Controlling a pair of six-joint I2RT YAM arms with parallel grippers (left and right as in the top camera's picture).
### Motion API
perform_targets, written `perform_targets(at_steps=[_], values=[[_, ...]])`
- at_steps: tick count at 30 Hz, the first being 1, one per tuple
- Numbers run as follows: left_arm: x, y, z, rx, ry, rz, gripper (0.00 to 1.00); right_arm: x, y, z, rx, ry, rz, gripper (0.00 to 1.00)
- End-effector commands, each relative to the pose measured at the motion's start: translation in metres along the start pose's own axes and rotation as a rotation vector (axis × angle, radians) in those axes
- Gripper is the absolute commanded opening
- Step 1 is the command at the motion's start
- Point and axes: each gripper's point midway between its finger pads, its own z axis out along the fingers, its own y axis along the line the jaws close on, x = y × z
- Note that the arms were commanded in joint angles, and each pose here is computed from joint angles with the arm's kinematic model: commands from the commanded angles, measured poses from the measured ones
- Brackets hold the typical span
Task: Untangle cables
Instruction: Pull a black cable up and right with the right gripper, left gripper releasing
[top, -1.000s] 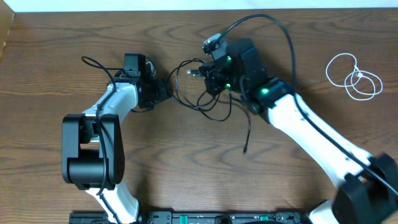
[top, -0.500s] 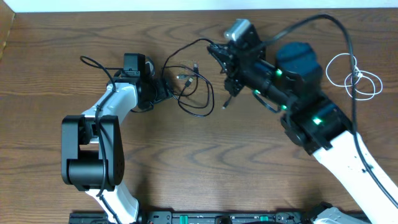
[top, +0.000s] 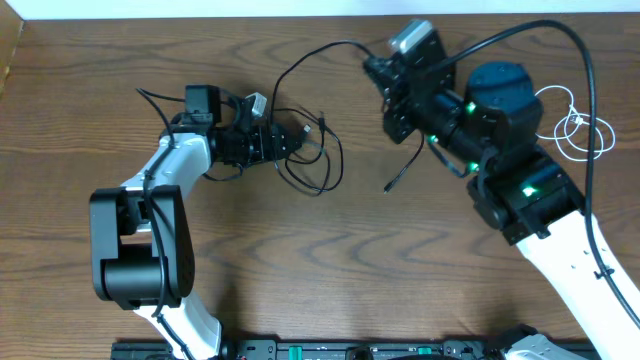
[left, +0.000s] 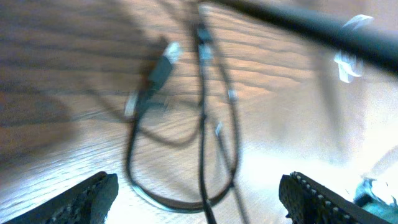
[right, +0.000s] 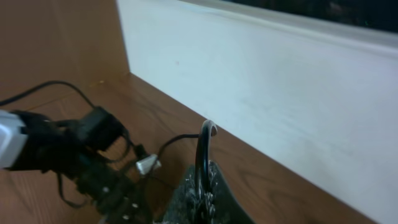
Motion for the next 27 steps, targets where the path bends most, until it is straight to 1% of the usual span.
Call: perform_targets(at_steps=[1, 3, 5, 7, 9, 13, 17, 19, 23, 27], values=[[-0.004, 0.004, -0.013, -0.022, -0.021, 0.083, 0.88, -0.013, -0.020, -0.018, 0.024, -0.034, 0.082, 0.01], [-0.002, 0.036, -0.016, -0.206, -0.015, 0.046, 0.88, -0.014, -0.031, -0.024, 0.028, -0.041, 0.116, 0.01], [-0.001, 0.064, -0.025, -0.379, -0.030, -0.058, 0.88, -0.014, -0.036, -0.027, 0.010, -0.043, 0.124, 0.01], [0.001, 0.086, -0.035, -0.517, -0.051, -0.148, 0.88, -0.013, -0.038, -0.030, -0.012, -0.040, 0.128, 0.01], [0.003, 0.099, -0.044, -0.608, -0.060, -0.172, 0.88, -0.010, -0.045, -0.032, -0.003, -0.028, 0.138, 0.01], [0.006, 0.112, -0.053, -0.702, -0.060, -0.175, 0.87, -0.003, -0.058, -0.036, 0.031, -0.007, 0.154, 0.01], [0.006, 0.116, -0.057, -0.736, -0.063, -0.174, 0.87, -0.005, -0.066, -0.040, 0.036, -0.018, 0.162, 0.01], [0.006, 0.118, -0.059, -0.754, -0.064, -0.174, 0.87, -0.021, -0.062, -0.044, -0.028, -0.081, 0.154, 0.01], [0.005, 0.118, -0.059, -0.751, -0.066, -0.174, 0.87, -0.068, -0.035, -0.065, -0.249, -0.259, 0.051, 0.01], [0.005, 0.117, -0.058, -0.741, -0.067, -0.177, 0.88, -0.108, -0.036, -0.091, -0.297, -0.413, 0.029, 0.01]])
